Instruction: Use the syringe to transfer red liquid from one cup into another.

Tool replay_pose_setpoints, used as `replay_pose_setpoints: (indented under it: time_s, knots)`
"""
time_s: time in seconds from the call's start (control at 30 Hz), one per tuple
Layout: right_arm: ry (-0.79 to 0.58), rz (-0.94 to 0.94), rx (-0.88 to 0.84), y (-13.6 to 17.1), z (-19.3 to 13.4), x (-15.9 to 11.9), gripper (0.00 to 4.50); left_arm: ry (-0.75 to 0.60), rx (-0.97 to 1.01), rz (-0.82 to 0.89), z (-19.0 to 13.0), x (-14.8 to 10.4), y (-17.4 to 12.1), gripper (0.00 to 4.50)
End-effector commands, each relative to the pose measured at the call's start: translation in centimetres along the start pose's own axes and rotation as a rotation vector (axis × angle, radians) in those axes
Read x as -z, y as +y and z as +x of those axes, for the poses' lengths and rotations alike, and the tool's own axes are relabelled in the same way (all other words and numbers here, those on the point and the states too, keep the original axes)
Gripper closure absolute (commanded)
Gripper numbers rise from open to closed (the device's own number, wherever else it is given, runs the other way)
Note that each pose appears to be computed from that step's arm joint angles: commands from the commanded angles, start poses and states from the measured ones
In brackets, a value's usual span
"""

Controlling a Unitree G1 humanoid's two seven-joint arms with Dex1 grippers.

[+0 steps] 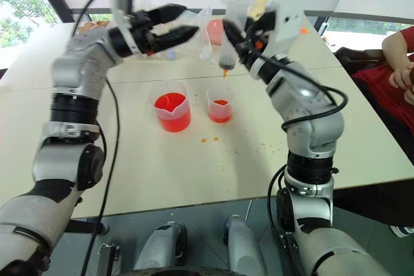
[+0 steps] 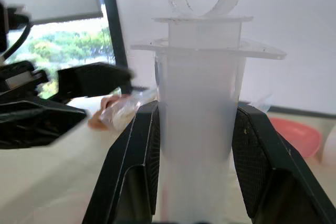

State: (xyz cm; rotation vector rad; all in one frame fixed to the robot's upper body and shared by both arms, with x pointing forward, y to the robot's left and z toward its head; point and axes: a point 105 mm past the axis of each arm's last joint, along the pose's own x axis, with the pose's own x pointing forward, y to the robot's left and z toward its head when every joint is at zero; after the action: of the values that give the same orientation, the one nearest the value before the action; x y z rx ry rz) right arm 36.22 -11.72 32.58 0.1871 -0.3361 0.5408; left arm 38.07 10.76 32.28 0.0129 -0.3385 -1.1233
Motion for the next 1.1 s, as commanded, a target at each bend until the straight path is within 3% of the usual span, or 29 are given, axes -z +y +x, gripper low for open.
replay_pose_setpoints:
  time_s: [0.03,0.2,0.4,0.57,0.83,1.03,1.1]
  knots:
    - [-0.006,0.116,0.109,-4.7,-1.4,-4.2,3.10,-0.015,-0.014,-0.034,-3.2,-0.9,-1.0,0.53]
    - [0.369,0.273,0.278,-11.1,-4.7,-1.8,3.10,0.152,0.019,-0.052,-6.8,1.2,-5.3,0.53]
    - [0.766,0.440,0.213,-10.1,-7.8,5.4,3.10,0.372,0.125,-0.057,-9.5,4.1,-10.9,0.53]
    - [0.917,0.508,0.193,-9.2,-8.7,9.8,3.10,0.447,0.122,-0.061,-10.1,6.6,-12.7,0.53]
    - [0.976,0.488,0.200,-10.0,-8.2,13.8,3.10,0.454,0.071,-0.109,-10.5,9.0,-13.2,0.53]
    - [0.998,0.463,0.233,-11.1,-8.8,14.6,0.20,0.450,0.032,-0.116,-10.4,9.7,-12.8,0.48]
    - [0.997,0.466,0.233,-11.1,-8.9,14.5,0.09,0.436,0.020,-0.128,-10.3,9.6,-12.7,0.48]
